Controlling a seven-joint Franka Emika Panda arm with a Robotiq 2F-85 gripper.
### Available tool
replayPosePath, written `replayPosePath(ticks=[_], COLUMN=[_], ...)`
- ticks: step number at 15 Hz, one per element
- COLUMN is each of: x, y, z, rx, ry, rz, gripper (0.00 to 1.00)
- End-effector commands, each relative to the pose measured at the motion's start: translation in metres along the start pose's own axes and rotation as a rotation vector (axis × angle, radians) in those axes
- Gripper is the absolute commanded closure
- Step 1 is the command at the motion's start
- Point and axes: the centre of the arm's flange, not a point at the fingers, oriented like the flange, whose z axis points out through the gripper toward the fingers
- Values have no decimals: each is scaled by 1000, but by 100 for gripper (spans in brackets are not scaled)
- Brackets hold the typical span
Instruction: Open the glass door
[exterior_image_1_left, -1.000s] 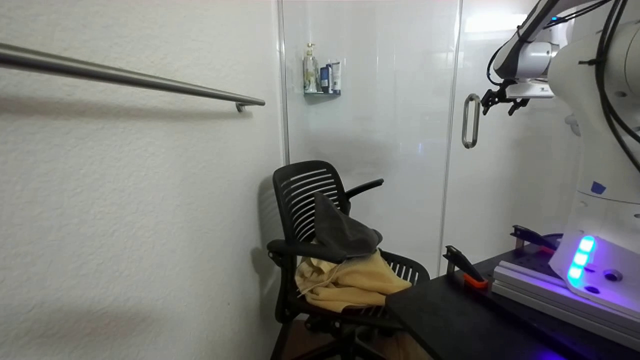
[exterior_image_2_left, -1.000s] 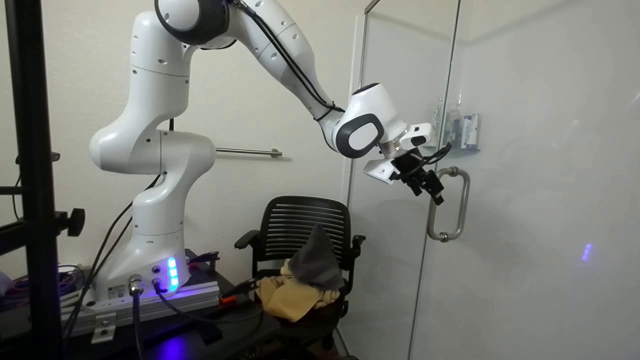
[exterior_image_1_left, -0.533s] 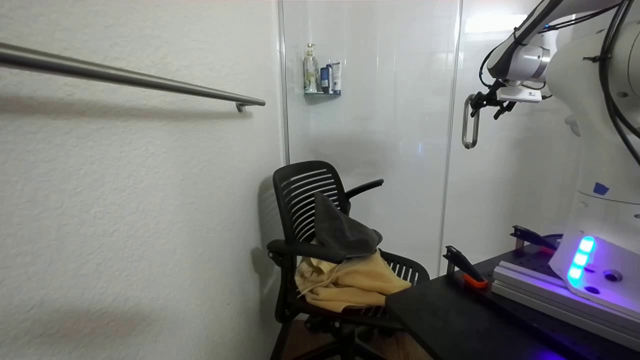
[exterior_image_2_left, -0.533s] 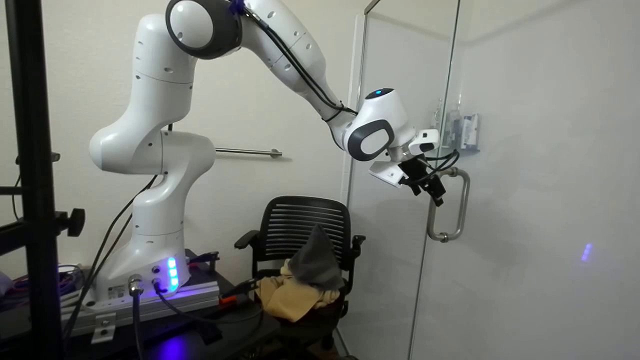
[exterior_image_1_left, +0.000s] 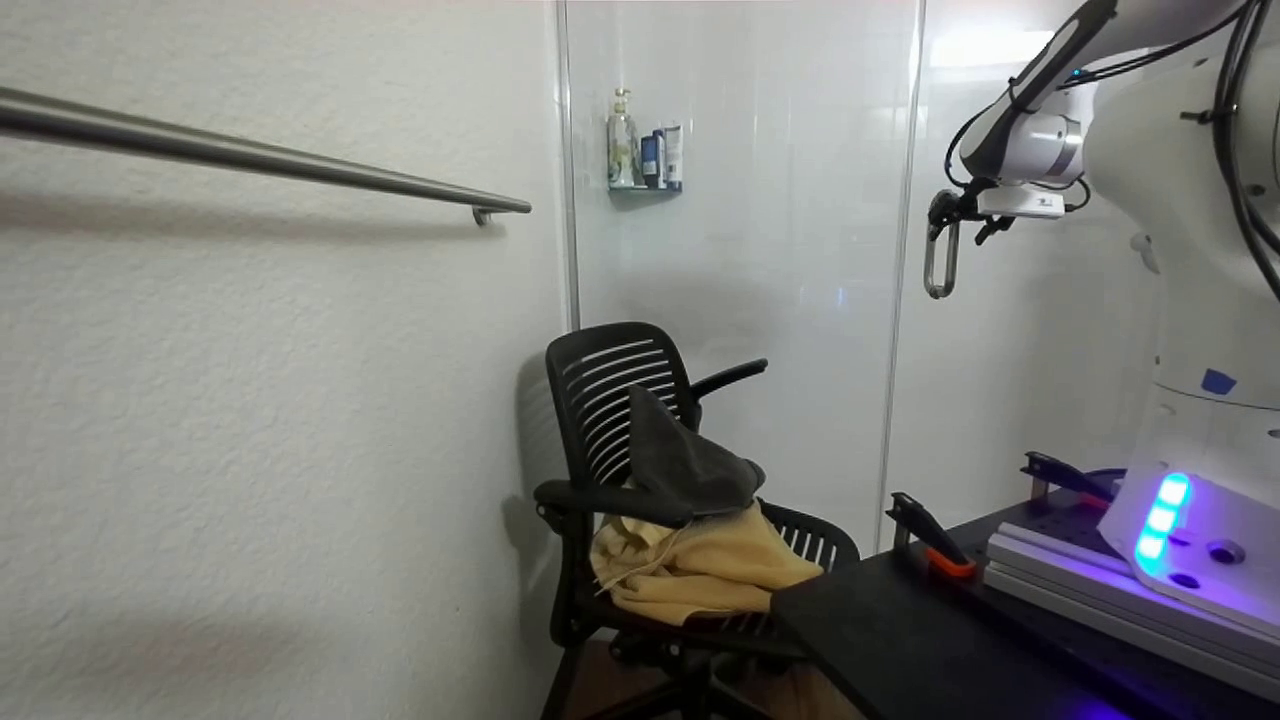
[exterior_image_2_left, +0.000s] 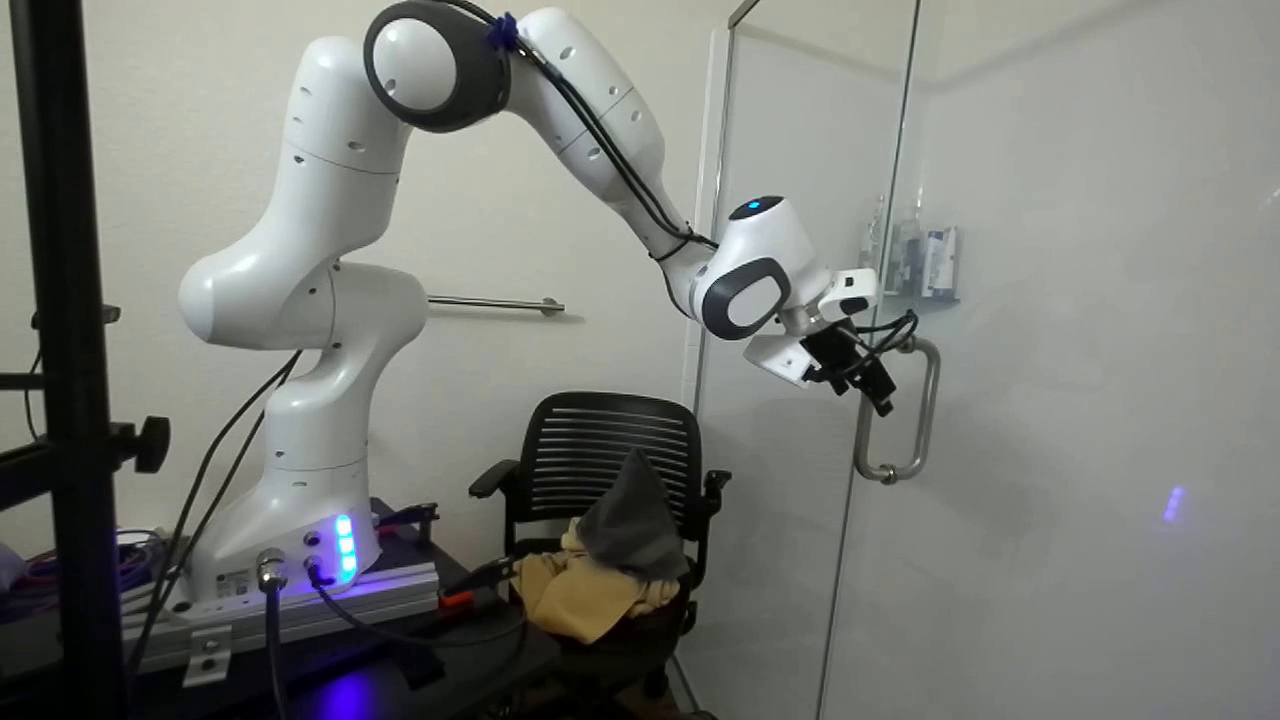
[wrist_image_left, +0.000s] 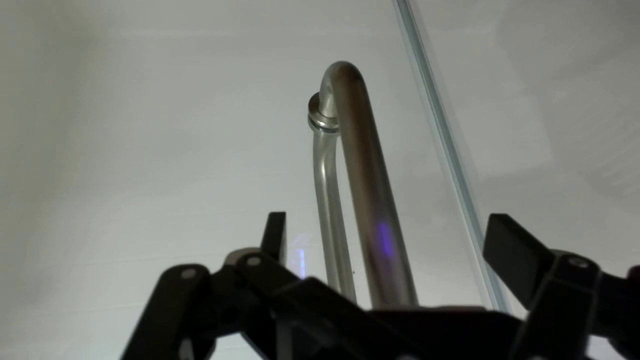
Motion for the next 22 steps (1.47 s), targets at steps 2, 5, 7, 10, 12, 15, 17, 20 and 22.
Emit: replayPosePath(ticks=[2,5,7,10,12,15,17,20,22], x=[3,4,3,4,4,5,7,11,14], y=[-4,-6,-6,-6,-6,-4,-5,-8,-12], z=[8,10,9,8,8,8,7,4,0], rx=[-10,-5,-14,-11,-16,-35,-50,-63,-57], ry=[6,-11,-21,-27,-28,-50,-77,-142,-207], rz=[6,2,17,15,12,18,7,9,11], gripper=[0,25,33,55,69,91,95,94,94])
